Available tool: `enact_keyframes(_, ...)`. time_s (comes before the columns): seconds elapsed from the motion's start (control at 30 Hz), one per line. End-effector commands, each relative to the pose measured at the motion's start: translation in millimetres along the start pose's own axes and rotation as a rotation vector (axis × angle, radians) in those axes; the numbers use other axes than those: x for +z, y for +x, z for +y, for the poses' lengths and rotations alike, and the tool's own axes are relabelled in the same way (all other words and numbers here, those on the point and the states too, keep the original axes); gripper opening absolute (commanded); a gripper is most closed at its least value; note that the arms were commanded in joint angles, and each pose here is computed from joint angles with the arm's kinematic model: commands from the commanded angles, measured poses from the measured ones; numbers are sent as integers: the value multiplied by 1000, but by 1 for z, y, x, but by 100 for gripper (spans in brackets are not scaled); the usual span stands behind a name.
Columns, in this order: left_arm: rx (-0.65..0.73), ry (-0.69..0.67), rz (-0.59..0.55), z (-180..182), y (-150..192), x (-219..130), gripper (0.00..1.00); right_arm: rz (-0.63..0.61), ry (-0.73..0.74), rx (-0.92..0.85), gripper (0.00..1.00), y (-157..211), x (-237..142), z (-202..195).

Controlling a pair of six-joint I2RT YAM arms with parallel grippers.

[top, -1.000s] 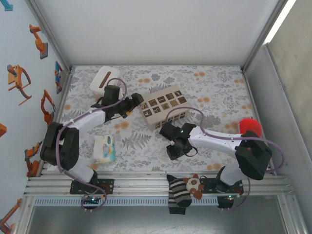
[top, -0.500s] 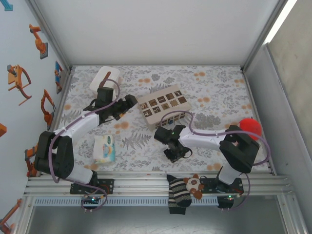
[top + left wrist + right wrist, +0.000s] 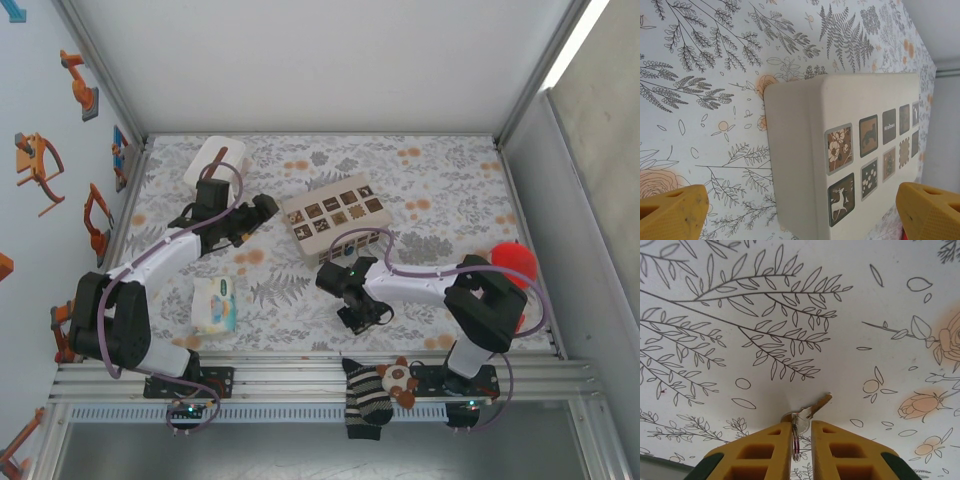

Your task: Unlock the padlock with the key

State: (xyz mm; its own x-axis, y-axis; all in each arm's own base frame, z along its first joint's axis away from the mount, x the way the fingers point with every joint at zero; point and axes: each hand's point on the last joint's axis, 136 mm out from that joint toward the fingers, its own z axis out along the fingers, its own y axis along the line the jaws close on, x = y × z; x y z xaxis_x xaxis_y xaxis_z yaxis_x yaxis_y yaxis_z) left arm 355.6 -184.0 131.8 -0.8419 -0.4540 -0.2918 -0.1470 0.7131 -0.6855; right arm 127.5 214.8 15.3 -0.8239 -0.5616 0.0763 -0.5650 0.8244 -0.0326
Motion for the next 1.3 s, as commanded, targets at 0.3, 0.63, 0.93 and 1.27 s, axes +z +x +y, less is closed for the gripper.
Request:
enact_keyframes(0.3, 45, -24, -64, -1, -14, -30, 96, 40, 3, 11, 11, 10, 20, 0)
enact_keyframes(0.63, 52, -5, -155, -5, -30, -71, 96, -235, 49, -28, 0, -20, -36, -16)
enact_keyframes(0.93, 40, 176, -84, -40, -12, -100, 96, -720, -28, -100, 0, -75, -133, -28)
enact_keyframes(1.27, -171, 478, -17, -81, 6, -118, 96, -1151, -267, -94, 0, -115, -238, -39)
